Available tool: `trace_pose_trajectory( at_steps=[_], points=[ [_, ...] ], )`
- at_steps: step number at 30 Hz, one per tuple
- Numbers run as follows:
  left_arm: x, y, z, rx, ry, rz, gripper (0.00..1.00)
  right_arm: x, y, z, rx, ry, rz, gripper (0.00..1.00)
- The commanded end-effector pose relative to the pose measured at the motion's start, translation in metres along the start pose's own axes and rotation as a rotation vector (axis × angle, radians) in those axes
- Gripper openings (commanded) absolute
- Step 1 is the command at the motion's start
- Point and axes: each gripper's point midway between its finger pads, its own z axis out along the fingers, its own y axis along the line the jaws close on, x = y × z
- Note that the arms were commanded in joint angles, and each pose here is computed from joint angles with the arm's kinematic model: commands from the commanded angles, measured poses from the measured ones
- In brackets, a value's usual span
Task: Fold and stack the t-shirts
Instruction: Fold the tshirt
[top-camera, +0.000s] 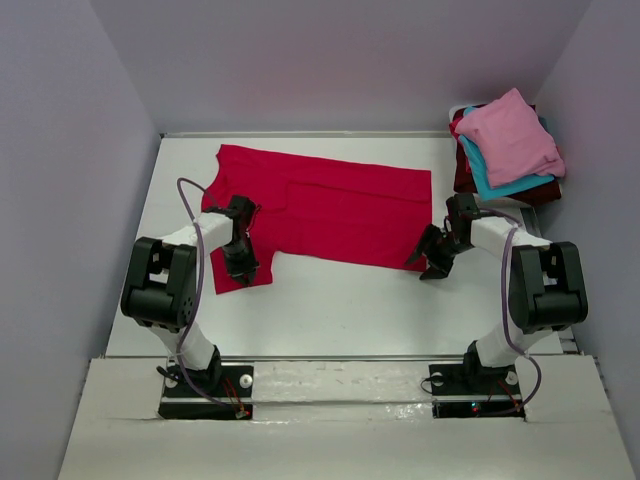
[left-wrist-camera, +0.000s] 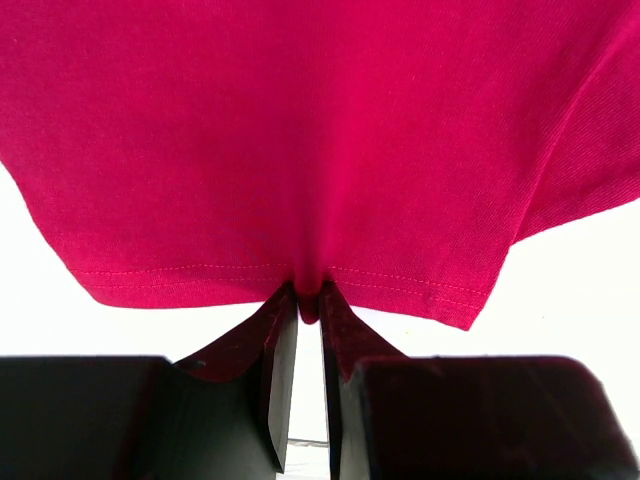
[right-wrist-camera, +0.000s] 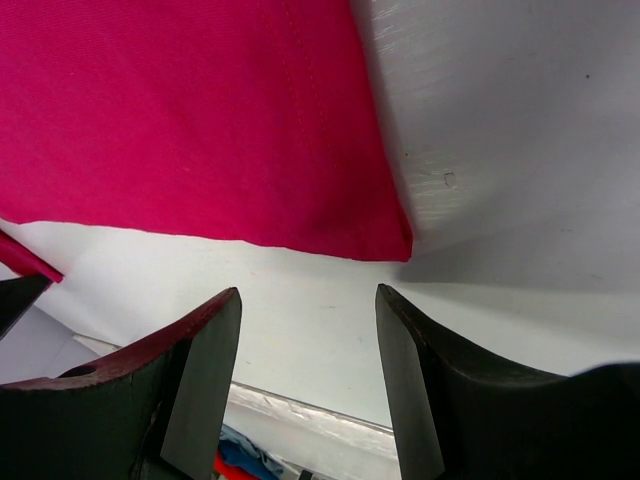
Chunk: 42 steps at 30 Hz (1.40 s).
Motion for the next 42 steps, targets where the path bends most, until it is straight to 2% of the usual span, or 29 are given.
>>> trace_pose_trajectory(
  at_steps=[1, 10, 27, 30, 34, 38, 42],
  points=[
    [0.034, 0.022, 0.02, -0.089, 0.115, 0.012, 0.24, -0.013, 0.003, -0.004, 0.01, -0.057, -0.013, 0.62],
    [0.029, 0.018, 0.017, -0.079, 0.104, 0.022, 0.24, -0.035, -0.011, -0.031, 0.141, -0.223, 0.014, 0.63],
    [0.027, 0.018, 0.016, -0.074, 0.1, 0.038, 0.24, -0.042, -0.013, -0.005, 0.141, -0.189, 0.041, 0.59],
    [0.027, 0.018, 0.016, -0.076, 0.098, 0.039, 0.24, -0.042, -0.015, 0.0, 0.143, -0.181, 0.043, 0.56],
    [0.026, 0.018, 0.015, -0.076, 0.098, 0.039, 0.24, -0.044, -0.014, 0.002, 0.138, -0.177, 0.043, 0.42],
    [0.025, 0.018, 0.014, -0.076, 0.095, 0.037, 0.24, -0.043, -0.013, 0.003, 0.136, -0.168, 0.041, 0.34],
    [0.024, 0.018, 0.013, -0.081, 0.091, 0.034, 0.24, -0.041, -0.014, 0.001, 0.136, -0.166, 0.037, 0.33]
  ],
)
